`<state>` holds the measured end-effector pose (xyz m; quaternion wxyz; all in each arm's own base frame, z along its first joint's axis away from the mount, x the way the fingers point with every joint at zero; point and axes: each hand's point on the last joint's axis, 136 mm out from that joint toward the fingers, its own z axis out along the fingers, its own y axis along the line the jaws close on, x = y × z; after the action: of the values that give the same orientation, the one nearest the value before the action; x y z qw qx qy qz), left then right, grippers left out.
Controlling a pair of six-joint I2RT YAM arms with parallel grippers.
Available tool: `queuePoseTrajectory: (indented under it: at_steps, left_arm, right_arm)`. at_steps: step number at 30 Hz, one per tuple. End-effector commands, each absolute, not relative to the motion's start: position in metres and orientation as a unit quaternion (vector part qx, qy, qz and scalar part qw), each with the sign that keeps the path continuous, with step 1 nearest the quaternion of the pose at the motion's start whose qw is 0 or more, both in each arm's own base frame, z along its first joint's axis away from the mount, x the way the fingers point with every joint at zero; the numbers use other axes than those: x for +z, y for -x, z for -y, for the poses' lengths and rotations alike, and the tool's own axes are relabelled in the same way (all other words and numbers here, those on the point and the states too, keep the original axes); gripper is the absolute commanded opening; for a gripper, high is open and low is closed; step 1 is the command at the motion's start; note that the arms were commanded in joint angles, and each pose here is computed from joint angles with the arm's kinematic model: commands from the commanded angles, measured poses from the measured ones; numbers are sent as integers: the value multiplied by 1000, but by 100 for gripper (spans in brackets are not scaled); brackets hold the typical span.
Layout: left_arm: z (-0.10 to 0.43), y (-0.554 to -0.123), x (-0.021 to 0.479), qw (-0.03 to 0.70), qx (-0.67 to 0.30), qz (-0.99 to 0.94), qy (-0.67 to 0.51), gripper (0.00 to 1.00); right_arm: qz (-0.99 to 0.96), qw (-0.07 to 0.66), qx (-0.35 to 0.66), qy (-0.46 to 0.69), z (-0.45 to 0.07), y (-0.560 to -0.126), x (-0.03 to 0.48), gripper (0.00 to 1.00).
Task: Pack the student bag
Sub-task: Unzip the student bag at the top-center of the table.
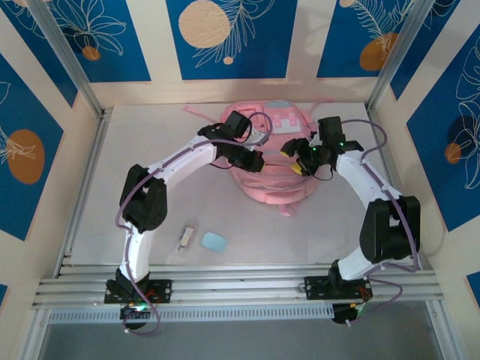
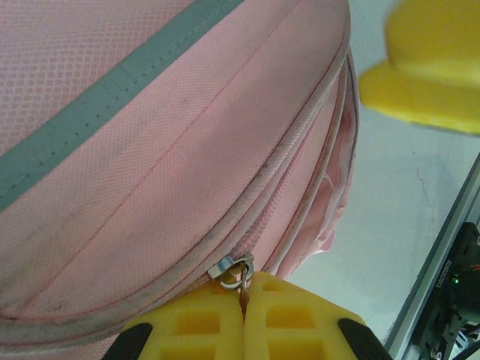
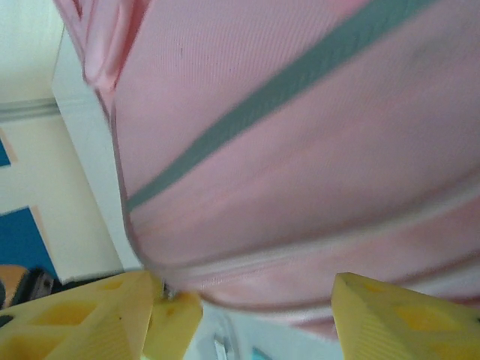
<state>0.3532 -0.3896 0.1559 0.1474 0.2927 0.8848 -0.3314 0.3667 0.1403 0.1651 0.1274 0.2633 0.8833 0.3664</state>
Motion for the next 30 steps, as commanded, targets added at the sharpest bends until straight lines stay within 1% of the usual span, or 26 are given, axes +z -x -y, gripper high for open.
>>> queuePoseTrajectory:
  at_steps: [1,6,11,15,19,20,22,23,24,25,28,30]
  left_arm:
    - [405,-353,181,180,-365,-862,-304,0]
    - [407,-344,180,171,-372,-857,-312,0]
    - [406,-328,181,167,-379,-848,-332,0]
    - [404,-321,174,154,-379,-850,-332,0]
    - [405,-318,174,149,-388,-847,-333,0]
    - [404,-319,174,151,-384,-847,-333,0]
    - [401,-321,174,155,-375,-850,-336,0]
    - [398,-324,174,159,-366,-853,-335,0]
    - [394,-327,172,162,-355,-858,-335,0]
    - [390,-330,171,165,-344,-862,-335,0]
    - [363,-347,160,167,-283,-882,-337,0]
    - [334,-357,149,162,-218,-898,-346,0]
  right_arm:
    - [-863,94,401,-293,-153,-347,164,67]
    - [-834,98,414,-351,-157,-353,141,69]
    - [-791,126,433,-412,-146,-387,126,70]
    - [-781,145,411,-448,-141,-407,112,70]
    - [-771,150,385,-484,-141,-413,87,69]
    - [-770,156,384,-486,-141,-414,84,61]
    - [-774,156,364,-494,-138,-409,75,35]
    - [-775,155,359,-496,-138,-407,72,18]
    - [-775,155,360,-496,-137,-406,70,5]
    - [-775,155,360,-495,-137,-404,69,0]
    - [-781,160,363,-483,-137,-402,72,0]
    - [-787,166,359,-474,-135,-399,77,0]
